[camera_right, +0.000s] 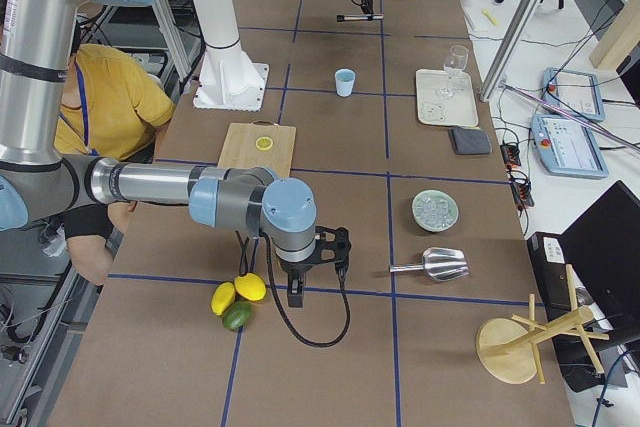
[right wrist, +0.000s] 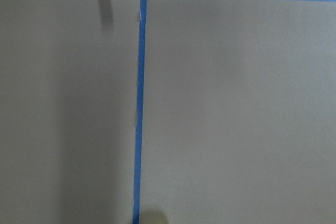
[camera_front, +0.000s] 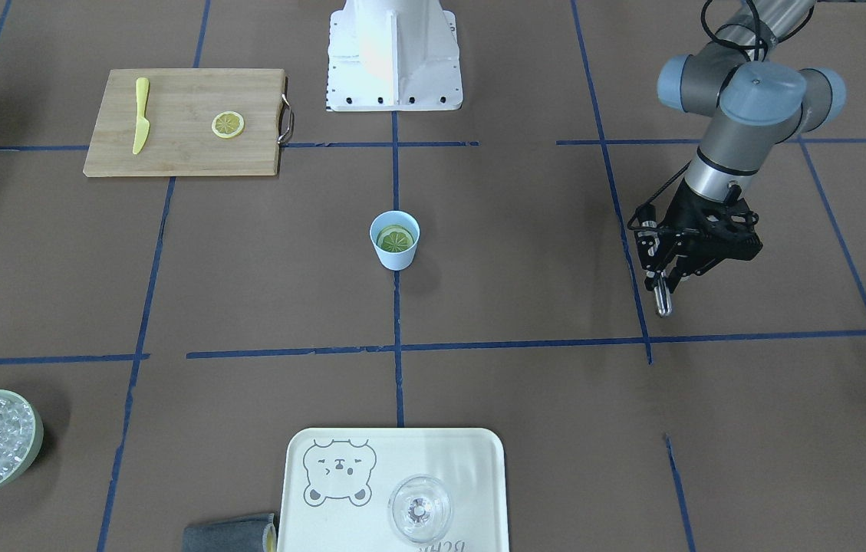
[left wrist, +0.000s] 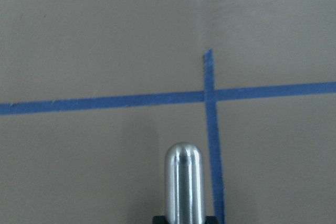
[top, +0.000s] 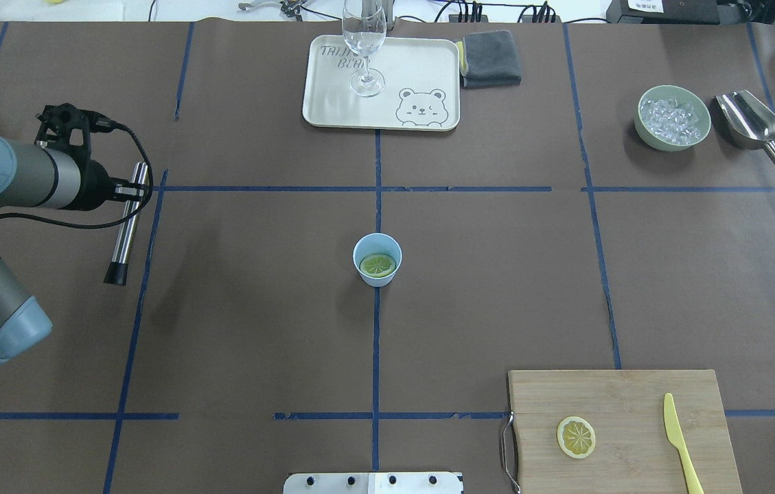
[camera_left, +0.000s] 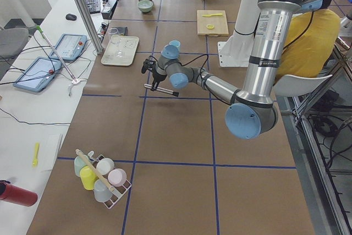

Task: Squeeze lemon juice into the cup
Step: 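Carry the muddler with the left gripper over the blue cup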

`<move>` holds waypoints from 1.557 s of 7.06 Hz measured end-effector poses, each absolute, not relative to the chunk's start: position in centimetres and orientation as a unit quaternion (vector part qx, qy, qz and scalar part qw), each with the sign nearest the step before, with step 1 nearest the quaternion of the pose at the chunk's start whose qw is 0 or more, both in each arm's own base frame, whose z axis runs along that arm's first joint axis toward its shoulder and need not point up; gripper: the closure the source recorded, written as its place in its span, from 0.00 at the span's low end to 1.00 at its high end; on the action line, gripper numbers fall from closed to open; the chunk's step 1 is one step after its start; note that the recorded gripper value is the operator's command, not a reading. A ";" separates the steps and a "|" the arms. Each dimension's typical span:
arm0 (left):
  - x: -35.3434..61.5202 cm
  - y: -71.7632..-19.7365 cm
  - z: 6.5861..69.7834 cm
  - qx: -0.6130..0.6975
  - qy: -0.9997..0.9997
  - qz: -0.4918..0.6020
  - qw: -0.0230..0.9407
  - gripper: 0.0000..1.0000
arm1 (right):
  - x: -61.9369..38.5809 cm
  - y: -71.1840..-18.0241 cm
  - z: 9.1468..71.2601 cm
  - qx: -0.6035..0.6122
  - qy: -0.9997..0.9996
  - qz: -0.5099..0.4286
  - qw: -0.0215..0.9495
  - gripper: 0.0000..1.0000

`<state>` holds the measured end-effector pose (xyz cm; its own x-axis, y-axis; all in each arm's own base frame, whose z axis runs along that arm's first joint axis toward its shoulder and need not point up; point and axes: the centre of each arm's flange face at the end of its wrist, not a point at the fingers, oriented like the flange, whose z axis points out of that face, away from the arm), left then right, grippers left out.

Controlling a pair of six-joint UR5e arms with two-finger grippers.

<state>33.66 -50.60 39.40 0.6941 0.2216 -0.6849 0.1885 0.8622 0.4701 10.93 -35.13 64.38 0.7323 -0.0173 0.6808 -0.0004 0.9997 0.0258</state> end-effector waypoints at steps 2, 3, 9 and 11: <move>34.5 -52.6 30.9 0.370 0.397 0.038 0.839 1.00 | 10.9 -35.1 64.9 0.007 -0.366 -0.002 0.931 0.00; 34.4 -52.6 28.2 0.414 0.424 0.041 0.804 1.00 | 10.9 -35.0 65.5 0.002 -0.366 0.000 0.930 0.00; 40.9 -44.8 25.4 0.648 0.601 0.059 0.464 1.00 | 11.7 -34.6 66.2 0.000 -0.365 0.011 0.931 0.00; 44.8 -42.2 23.4 0.681 0.597 0.043 0.422 1.00 | 12.0 -34.5 66.3 0.001 -0.365 0.015 0.931 0.00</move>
<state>44.81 -42.20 23.40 0.2842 0.8492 -0.4451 0.7769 0.0680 0.6259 12.02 -34.51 66.26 0.7329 0.0280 0.6798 -0.0294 0.9995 -0.0095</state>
